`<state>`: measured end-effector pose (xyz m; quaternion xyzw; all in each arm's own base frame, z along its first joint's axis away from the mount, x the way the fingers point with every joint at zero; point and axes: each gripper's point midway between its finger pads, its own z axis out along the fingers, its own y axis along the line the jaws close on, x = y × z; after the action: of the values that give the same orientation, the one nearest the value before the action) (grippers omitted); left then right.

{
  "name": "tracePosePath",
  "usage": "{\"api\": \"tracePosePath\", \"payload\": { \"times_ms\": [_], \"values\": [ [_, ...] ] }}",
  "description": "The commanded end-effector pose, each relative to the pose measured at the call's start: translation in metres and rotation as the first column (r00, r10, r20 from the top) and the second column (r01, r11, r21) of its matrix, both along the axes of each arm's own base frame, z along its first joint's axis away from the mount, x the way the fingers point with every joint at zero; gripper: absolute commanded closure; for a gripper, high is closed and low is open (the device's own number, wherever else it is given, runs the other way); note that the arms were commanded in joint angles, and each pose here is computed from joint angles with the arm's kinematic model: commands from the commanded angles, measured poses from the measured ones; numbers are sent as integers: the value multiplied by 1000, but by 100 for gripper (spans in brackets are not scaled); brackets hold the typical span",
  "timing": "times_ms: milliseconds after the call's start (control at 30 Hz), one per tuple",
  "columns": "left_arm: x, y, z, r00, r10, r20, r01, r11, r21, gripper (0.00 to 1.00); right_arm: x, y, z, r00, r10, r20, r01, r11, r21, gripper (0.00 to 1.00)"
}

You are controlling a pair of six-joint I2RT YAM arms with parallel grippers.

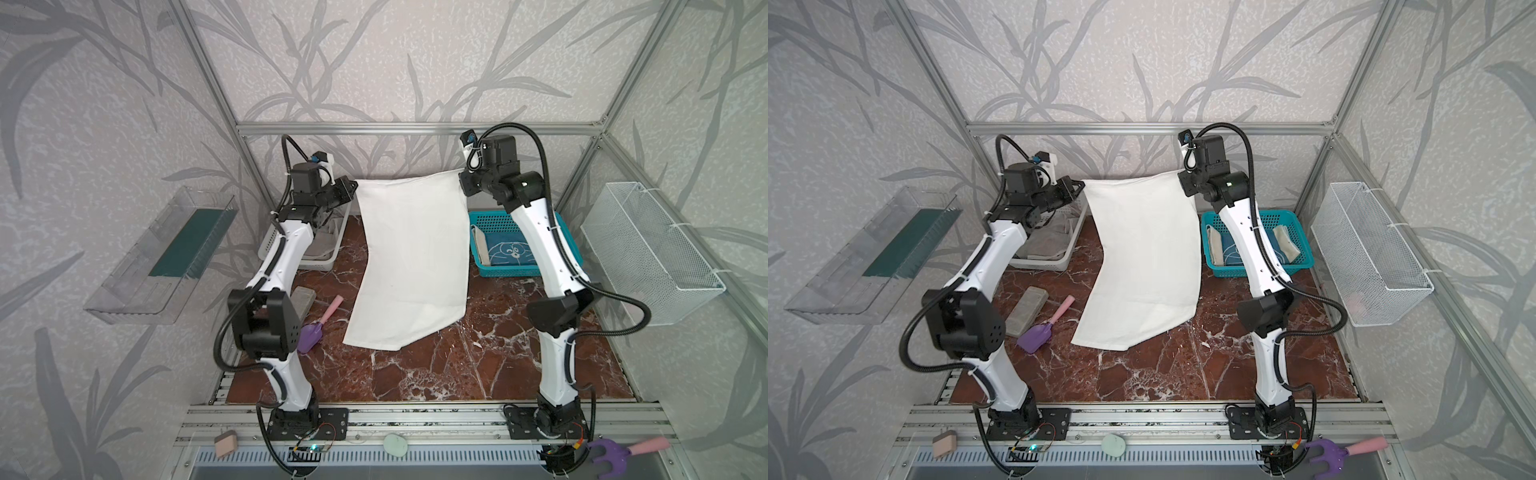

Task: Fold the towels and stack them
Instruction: 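Raise the white towel high with both grippers, letting it hang down, then lower the hanging white towel flat onto the table with both grippers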

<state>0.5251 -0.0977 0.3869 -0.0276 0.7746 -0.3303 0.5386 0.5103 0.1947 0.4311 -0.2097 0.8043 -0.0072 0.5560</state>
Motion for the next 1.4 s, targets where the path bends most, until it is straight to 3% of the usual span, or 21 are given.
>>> {"api": "tracePosePath", "payload": {
  "times_ms": [0,167,333,500,600,767,933,1067,1233,1367],
  "values": [
    [-65,-3,80,985,-18,171,9,999,52,100,-66,-3,72,991,24,131,-26,1000,7,100],
    [-155,-4,156,946,-18,323,-14,995,99,100,-160,-9,142,955,75,287,-82,996,15,100],
    [-237,1,221,885,-15,465,-43,993,114,100,-246,-26,204,883,106,458,-136,990,32,100],
    [-286,8,263,828,4,561,-68,993,92,100,-293,-49,243,818,105,566,-168,984,60,100],
    [-292,11,276,814,16,581,-85,992,92,100,-298,-56,256,794,94,601,-154,987,49,100],
    [-262,12,268,846,32,532,-113,986,121,100,-279,-42,262,775,74,628,-77,997,-22,100],
    [-204,8,233,900,42,433,-117,982,149,100,-234,-18,249,786,40,617,36,993,-111,100],
    [-157,7,199,927,52,371,-127,976,179,100,-180,-15,214,850,22,526,30,996,-89,100],
    [-88,6,143,962,61,266,-116,974,194,100,-94,-11,139,945,29,326,-22,999,-26,100],
    [-29,5,86,984,61,168,-92,978,185,100,-29,-10,72,985,36,167,-41,999,29,100]
  ]
}}
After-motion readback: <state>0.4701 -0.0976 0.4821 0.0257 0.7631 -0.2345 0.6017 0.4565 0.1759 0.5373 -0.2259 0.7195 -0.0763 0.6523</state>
